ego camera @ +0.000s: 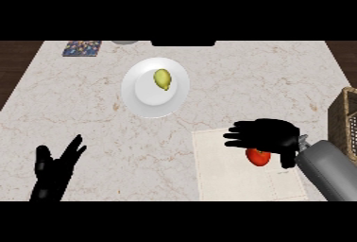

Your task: Pick the tomato from the placemat and place it in the basket

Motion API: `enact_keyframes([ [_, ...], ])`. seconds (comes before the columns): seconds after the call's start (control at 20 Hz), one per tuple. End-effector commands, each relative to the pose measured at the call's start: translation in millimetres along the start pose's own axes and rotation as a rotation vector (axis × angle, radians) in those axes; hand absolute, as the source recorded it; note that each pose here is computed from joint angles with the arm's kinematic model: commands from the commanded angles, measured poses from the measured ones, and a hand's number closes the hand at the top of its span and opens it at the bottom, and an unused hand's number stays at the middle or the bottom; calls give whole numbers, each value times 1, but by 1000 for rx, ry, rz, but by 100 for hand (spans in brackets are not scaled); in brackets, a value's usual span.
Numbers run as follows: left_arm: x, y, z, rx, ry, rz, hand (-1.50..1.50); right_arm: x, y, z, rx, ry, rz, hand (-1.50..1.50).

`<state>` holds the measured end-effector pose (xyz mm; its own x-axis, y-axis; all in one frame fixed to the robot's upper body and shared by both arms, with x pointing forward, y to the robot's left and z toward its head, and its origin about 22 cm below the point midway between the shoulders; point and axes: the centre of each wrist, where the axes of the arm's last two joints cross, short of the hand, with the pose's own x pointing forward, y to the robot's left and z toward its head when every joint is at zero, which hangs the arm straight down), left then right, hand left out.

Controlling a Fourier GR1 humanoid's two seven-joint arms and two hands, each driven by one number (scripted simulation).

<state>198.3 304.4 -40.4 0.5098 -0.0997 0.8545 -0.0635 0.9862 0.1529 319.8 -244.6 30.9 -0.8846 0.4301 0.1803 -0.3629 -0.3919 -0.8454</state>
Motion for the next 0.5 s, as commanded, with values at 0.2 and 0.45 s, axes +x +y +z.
enact_keyframes([
  [0.2,-10,1,-6,-29,32,-7,0,-20,26,11,7,-3,-4,-150],
  [0.45,6,-11,-4,-32,16,0,0,-5,17,-12,-50,-67,127,150],
])
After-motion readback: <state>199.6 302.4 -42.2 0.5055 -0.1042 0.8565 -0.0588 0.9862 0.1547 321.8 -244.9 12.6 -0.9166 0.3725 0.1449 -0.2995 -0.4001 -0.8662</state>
